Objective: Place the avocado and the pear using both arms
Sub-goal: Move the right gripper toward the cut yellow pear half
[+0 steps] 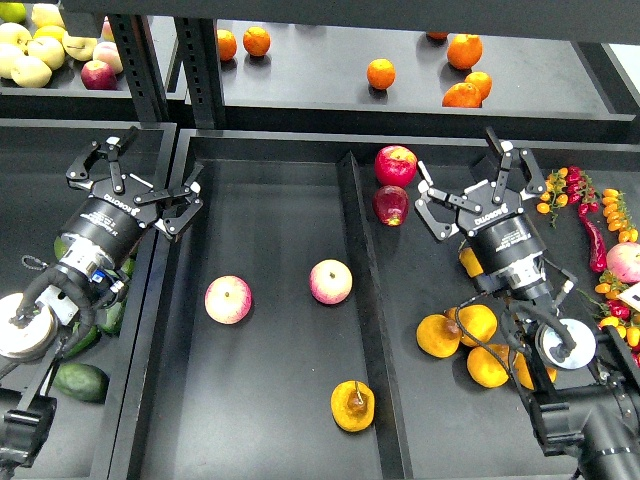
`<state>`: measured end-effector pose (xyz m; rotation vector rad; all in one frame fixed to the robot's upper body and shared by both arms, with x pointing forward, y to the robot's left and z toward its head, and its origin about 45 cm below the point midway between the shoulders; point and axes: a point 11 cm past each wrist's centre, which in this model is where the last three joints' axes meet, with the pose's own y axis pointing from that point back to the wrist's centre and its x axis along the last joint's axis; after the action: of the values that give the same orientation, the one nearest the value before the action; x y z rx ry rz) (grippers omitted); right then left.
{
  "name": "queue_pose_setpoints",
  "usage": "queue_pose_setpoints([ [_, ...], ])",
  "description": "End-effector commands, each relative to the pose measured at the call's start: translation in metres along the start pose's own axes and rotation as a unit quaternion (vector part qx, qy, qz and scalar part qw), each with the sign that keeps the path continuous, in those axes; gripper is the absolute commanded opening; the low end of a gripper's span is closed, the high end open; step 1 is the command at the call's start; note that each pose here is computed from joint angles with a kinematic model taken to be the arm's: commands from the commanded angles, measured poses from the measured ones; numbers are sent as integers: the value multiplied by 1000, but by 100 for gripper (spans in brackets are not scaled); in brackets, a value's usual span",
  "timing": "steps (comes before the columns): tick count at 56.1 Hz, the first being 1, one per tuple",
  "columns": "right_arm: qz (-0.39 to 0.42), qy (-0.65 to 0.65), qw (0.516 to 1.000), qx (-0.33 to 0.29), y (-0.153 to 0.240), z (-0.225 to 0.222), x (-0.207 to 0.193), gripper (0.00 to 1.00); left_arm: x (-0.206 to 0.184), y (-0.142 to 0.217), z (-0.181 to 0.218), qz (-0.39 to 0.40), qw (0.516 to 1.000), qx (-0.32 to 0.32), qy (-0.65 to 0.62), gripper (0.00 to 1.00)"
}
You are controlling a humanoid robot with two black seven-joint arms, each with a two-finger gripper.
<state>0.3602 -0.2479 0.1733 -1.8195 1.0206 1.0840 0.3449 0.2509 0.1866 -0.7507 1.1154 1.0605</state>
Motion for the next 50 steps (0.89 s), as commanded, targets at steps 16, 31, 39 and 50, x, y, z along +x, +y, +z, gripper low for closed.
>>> queue_pose_setpoints([
  [16,24,-5,999,33,21,-10,13,100,1,0,-5,2,1000,6,0,100],
  [31,23,-3,998,-57,-1,20,4,100,7,4,-12,9,1000,15,3,100],
  [39,14,44,982,-181,-12,46,-7,100,7,3,-18,8,1000,23,2,100],
  [50,20,167,936,-308,-15,9,-18,100,9,5,-19,10,1000,24,3,100],
])
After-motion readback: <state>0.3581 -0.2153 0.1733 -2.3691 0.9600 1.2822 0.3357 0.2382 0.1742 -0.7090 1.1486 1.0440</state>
